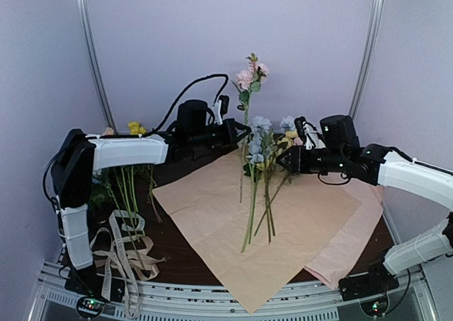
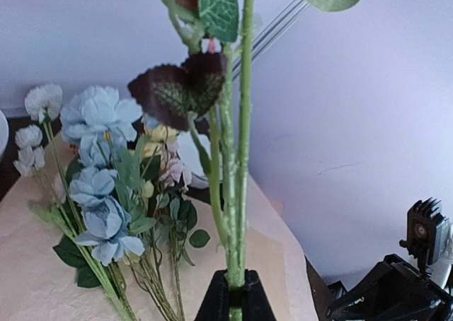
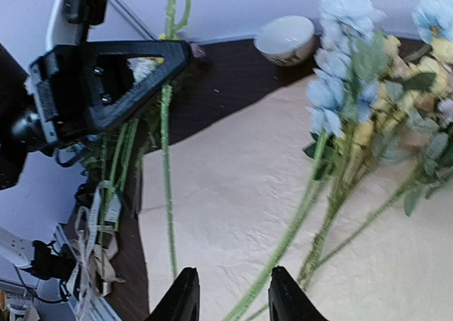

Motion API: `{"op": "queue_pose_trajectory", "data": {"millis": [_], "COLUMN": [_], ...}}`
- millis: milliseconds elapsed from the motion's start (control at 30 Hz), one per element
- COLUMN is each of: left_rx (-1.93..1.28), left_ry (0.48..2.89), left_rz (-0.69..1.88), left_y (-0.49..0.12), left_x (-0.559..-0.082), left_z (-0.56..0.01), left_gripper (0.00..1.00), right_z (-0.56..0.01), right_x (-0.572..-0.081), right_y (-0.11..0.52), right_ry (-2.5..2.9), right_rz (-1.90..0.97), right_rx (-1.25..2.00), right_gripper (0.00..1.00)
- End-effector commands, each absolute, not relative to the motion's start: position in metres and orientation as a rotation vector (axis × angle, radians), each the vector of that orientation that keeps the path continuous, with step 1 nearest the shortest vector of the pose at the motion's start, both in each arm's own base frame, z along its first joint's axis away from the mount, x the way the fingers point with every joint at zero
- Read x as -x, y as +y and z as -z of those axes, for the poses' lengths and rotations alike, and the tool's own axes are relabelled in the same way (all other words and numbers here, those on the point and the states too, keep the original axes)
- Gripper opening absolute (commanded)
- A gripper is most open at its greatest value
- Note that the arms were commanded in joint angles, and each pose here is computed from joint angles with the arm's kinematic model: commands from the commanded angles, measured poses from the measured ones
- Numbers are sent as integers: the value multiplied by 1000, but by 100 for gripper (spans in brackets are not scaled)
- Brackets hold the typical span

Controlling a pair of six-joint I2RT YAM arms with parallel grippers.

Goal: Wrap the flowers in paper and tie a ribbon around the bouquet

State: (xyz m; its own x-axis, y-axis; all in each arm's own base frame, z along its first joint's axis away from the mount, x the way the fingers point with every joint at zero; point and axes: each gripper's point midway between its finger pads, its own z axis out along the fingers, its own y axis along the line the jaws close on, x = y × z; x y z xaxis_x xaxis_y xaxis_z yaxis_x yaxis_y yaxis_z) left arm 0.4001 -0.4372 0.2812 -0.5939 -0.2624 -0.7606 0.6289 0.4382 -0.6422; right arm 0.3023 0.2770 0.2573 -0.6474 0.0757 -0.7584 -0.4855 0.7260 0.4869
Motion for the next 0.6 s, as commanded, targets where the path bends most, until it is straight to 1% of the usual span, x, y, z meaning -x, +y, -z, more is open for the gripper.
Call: {"op": "queue_pose_trajectory", "data": {"millis": [0, 167, 300, 333, 367, 467, 533, 567], "left_rx": [-320, -269, -270, -277, -286, -340, -426, -475], "left_ry": [2075, 2230, 2295, 2306, 2322, 2364, 2400, 2426], "left_rz": [1253, 1179, 1159, 1142, 1133, 1040, 916, 829], "left_y": [-475, -486, -497, -500, -502, -498, -490, -483], "left_x": [-394, -402, -398, -397, -396, -398, -398, -397], "left_z": [-226, -161, -129, -124, -119, -109, -110, -108], "left_gripper": [0, 0, 0, 4, 11, 41, 55, 60], "right_z": [-196, -163, -150, -147, -144, -133, -124, -120], "right_x": [-303, -301, -300, -300, -300, -301, -303, -304], "right_y": [231, 201, 184, 178, 173, 154, 134, 125], "right_ry": [2307, 2389, 2431, 2440, 2448, 2481, 2510, 2521], "right_rz": [-688, -548, -481, -457, -434, -369, -321, -299], "right_rx": [97, 18, -35, -50, -66, -122, -184, -218], "right_gripper": [34, 33, 34, 34, 34, 34, 34, 34]}}
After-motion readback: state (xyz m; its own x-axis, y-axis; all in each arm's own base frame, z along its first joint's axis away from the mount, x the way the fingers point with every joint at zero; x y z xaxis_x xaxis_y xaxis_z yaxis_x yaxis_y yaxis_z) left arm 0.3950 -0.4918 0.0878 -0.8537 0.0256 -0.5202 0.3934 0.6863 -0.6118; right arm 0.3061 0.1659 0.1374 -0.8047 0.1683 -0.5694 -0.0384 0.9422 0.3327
